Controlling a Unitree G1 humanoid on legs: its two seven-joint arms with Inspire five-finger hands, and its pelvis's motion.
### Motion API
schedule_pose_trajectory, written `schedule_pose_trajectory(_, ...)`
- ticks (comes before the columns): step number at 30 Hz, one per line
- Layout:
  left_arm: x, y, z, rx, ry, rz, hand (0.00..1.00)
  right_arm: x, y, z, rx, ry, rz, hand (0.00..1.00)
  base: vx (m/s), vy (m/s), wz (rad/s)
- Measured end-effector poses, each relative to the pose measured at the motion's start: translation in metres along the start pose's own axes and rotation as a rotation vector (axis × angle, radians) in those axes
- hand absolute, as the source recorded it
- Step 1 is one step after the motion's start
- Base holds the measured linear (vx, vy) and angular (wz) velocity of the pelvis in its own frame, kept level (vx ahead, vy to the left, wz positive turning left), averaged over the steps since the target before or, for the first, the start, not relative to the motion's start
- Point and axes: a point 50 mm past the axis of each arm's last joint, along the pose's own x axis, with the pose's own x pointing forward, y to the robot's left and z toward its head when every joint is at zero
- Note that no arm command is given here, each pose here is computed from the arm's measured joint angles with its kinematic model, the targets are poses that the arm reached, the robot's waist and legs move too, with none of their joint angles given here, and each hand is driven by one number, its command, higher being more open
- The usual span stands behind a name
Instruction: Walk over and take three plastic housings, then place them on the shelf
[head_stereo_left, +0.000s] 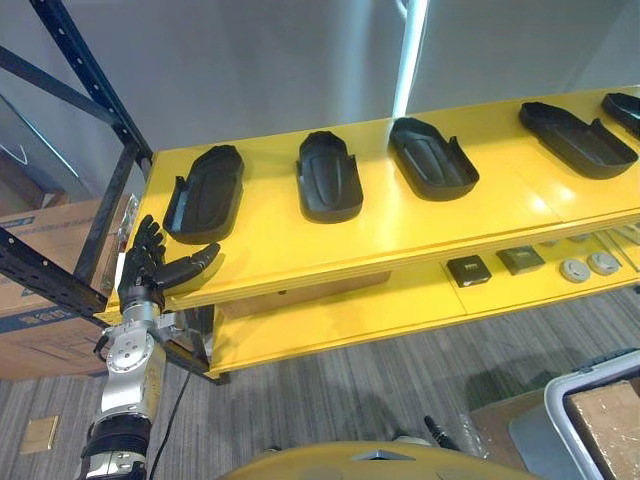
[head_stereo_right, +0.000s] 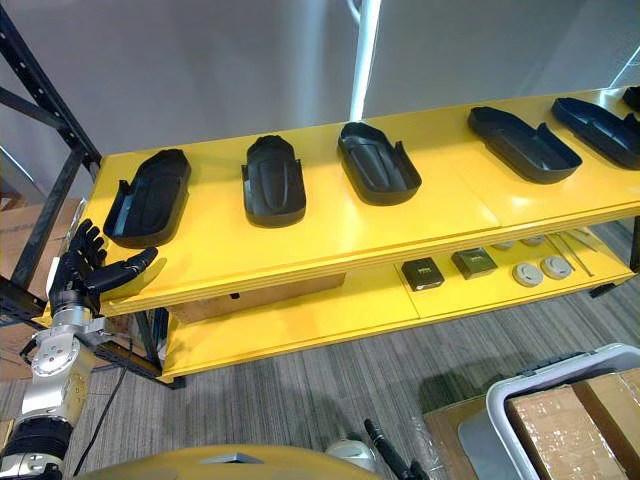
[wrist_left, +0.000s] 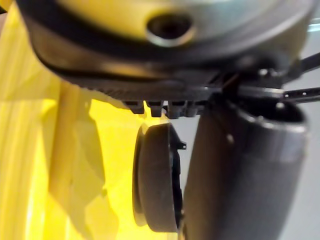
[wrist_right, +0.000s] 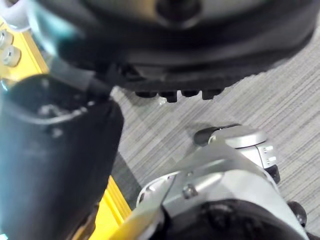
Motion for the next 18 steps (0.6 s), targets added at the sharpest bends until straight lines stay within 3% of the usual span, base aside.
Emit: schedule_pose_trajectory(18,-0.0002,-0.004,-0.0002,-0.007,0.001,-0.083,1.0,0.0,-0.0022,-0.0009,0.012,0.011,-0.008,1.0,0.0,0.0,0.0)
